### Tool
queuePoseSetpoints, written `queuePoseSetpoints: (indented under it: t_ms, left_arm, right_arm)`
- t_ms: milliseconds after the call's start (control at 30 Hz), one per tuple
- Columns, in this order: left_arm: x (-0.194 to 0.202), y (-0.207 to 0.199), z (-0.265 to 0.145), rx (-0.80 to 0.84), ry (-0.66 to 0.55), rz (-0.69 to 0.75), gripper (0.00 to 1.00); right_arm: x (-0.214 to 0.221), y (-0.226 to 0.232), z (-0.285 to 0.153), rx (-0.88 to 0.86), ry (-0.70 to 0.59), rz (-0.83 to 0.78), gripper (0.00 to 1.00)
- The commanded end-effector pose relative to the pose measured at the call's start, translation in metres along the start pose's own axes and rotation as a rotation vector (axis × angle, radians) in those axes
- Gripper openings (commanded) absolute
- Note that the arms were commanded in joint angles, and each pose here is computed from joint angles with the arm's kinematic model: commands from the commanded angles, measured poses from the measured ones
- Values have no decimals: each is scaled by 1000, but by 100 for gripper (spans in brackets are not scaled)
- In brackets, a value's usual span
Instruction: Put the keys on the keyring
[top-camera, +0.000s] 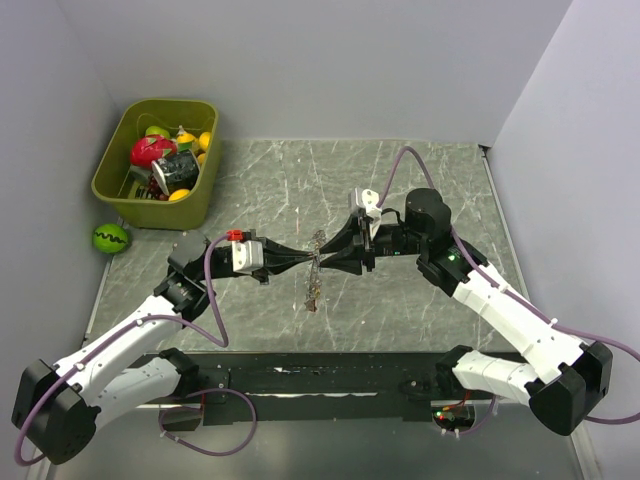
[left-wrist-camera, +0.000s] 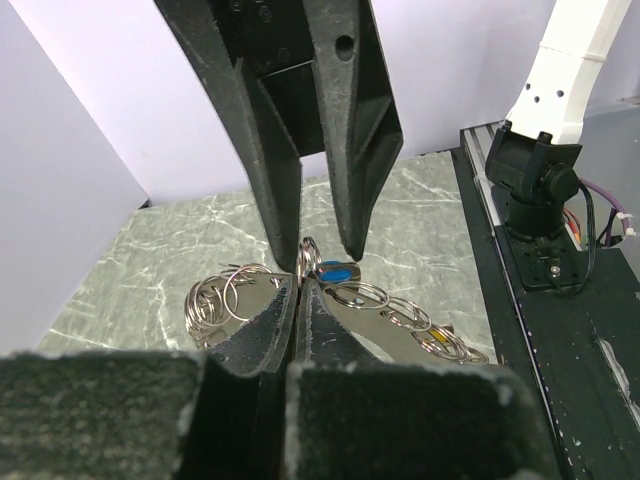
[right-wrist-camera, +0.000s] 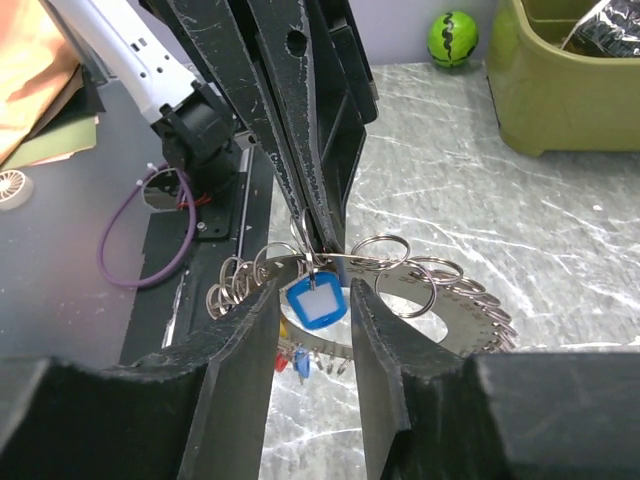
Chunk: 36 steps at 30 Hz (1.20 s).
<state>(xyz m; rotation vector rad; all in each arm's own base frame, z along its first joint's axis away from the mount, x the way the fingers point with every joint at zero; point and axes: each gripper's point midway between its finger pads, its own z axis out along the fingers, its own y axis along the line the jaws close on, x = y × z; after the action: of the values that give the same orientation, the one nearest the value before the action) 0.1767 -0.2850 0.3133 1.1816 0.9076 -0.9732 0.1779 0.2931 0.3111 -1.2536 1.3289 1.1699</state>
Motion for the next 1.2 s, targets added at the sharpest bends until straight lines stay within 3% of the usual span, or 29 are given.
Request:
queuePoseSetpoints:
  t_ms: [0,200,367,1167]
  left_arm:
    - [-25,2,3,11,-67,69,1]
    - [-25,2,3,11,-65,70,1]
    - [-26,1,2,12,-67,74,1]
    - [-44,-10,-3,36,-138,153,1]
  right_arm:
    - [-34,4,-3,-14,-69,-70,37]
    - [-34,2,-1,-13,-70,-56,23]
    - [-32,-3,1,-2,-59,-39,1]
    - [-6,-17,3,55,10,-27,0]
